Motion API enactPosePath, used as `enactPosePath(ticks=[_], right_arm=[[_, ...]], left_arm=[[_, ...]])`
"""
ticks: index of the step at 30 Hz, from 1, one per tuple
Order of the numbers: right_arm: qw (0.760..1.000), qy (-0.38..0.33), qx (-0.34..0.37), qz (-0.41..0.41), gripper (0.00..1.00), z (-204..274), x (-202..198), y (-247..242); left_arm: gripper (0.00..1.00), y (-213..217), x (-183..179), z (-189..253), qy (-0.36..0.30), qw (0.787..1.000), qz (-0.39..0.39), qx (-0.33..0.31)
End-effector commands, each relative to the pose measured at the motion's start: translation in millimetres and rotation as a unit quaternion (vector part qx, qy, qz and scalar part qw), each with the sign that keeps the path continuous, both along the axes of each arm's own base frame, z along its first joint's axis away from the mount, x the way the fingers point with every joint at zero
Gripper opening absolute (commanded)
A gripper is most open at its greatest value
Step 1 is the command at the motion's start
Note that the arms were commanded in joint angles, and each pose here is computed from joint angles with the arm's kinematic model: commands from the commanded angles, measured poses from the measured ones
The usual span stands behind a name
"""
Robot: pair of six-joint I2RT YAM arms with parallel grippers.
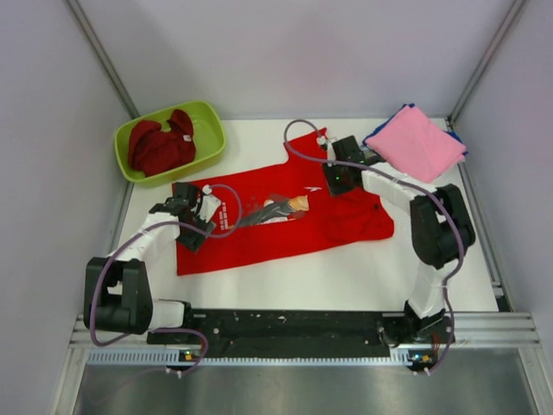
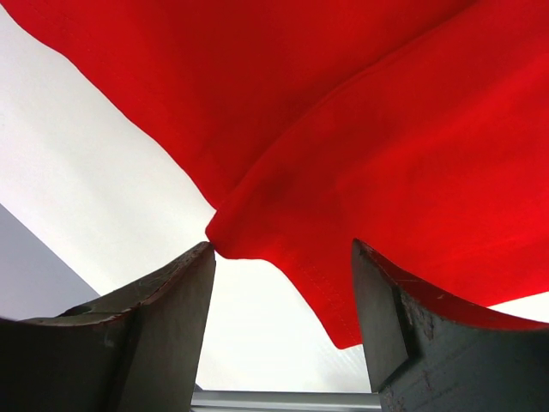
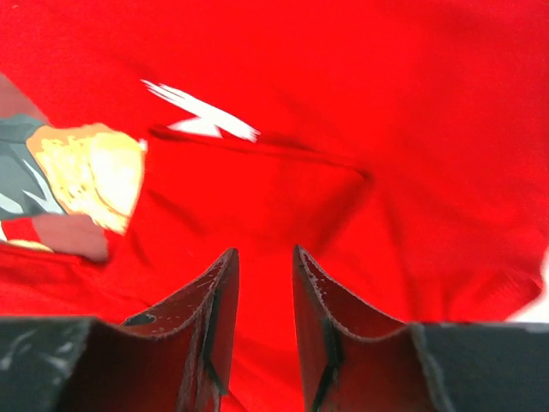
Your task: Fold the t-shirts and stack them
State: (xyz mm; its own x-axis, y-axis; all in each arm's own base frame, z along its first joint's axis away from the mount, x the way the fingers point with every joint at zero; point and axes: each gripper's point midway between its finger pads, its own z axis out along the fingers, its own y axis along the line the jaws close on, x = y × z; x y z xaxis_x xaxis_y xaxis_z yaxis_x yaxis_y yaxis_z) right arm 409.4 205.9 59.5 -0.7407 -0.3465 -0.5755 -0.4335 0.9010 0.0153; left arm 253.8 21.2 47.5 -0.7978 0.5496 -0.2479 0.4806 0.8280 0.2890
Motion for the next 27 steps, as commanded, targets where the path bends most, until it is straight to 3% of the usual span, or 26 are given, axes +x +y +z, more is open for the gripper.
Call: enactPosePath(ticks=[1,5,9,13,18,21,25,27], right_arm=[[0.998,-0.015,0.019,-0.060,0.27,33,-17,-37],[0.995,0.038,0.036,-0.085,0.12,4,-25,-45],[0.993,0.044,0.051,-0.096,0.03,-1,4,-45],[0.994,0.030,0.031,-0.101,0.01,-4,35,-45],[0.987,-0.004,-0.027,-0.159,0.00,-4,78,-87],[0.987,-0.034,-0.044,-0.152,0.00,10,99,-94],[0.986,-0.051,-0.061,-0.148,0.00,26,113,-99],[0.984,-0.065,-0.077,-0.146,0.05,49,110,-108]], left_arm=[[0.69,-3,4,6,-0.016,1.000,0.000,-0.011],[0.69,-4,7,8,-0.013,1.000,-0.001,-0.012],[0.69,-3,7,9,-0.012,1.000,0.000,-0.010],[0.69,-1,4,10,-0.012,1.000,-0.001,-0.004],[0.69,2,3,11,-0.014,1.000,-0.001,0.003],[0.69,2,3,10,-0.014,1.000,-0.001,0.006],[0.69,1,6,10,-0.012,1.000,-0.001,0.004],[0.69,0,6,11,-0.012,1.000,-0.004,-0.001]])
